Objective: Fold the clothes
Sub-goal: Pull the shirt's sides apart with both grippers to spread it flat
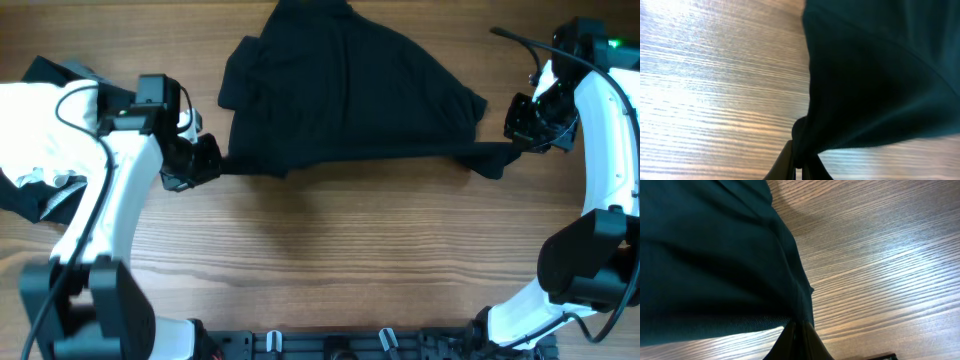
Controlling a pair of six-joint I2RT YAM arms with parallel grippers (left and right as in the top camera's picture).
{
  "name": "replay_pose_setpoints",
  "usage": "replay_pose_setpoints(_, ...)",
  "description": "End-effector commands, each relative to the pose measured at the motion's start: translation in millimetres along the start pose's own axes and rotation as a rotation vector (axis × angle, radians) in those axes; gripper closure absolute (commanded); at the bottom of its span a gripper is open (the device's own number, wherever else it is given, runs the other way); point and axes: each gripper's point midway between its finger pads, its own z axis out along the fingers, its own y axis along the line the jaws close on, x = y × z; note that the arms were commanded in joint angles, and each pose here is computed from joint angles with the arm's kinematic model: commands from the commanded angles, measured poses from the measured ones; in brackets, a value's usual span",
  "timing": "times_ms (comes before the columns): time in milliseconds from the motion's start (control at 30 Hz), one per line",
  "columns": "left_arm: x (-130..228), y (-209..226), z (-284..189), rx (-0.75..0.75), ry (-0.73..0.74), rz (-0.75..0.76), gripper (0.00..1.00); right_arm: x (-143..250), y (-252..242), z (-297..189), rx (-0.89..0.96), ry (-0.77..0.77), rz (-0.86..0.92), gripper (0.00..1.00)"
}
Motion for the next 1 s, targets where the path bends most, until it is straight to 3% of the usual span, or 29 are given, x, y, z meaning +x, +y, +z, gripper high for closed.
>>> replay_pose_setpoints(0, 20, -1, -12, 0.01, 0.049, 0.013, 0.96, 3, -2, -6, 0.008, -0.008, -0.012, 0.94)
replay_pose_setpoints(100, 28, 1, -38, 0.015, 0.024, -0.01, 0.96, 20, -9, -6, 0.038, 0.06, 0.014, 0.94)
replay_pose_setpoints(300, 34, 10, -105, 0.046, -0.167, -0.079, 0.96, 40, -10, 0, 0.048, 0.141, 0.026, 0.94)
replay_pose_setpoints(533, 64, 34, -132, -0.032, -0.224, -0.137, 0.96, 54, 5, 24, 0.062, 0.191, -0.028, 0.93)
replay_pose_setpoints(800, 78, 45, -127, -0.093, -0.158, -0.156, 0.96, 79, 0, 82, 0.085, 0.267, -0.029, 0.69)
replay_pose_setpoints(967, 83, 46, -127, -0.101, -0.14, -0.16, 0.96, 58, 2, 85, 0.051, 0.182, -0.011, 0.6)
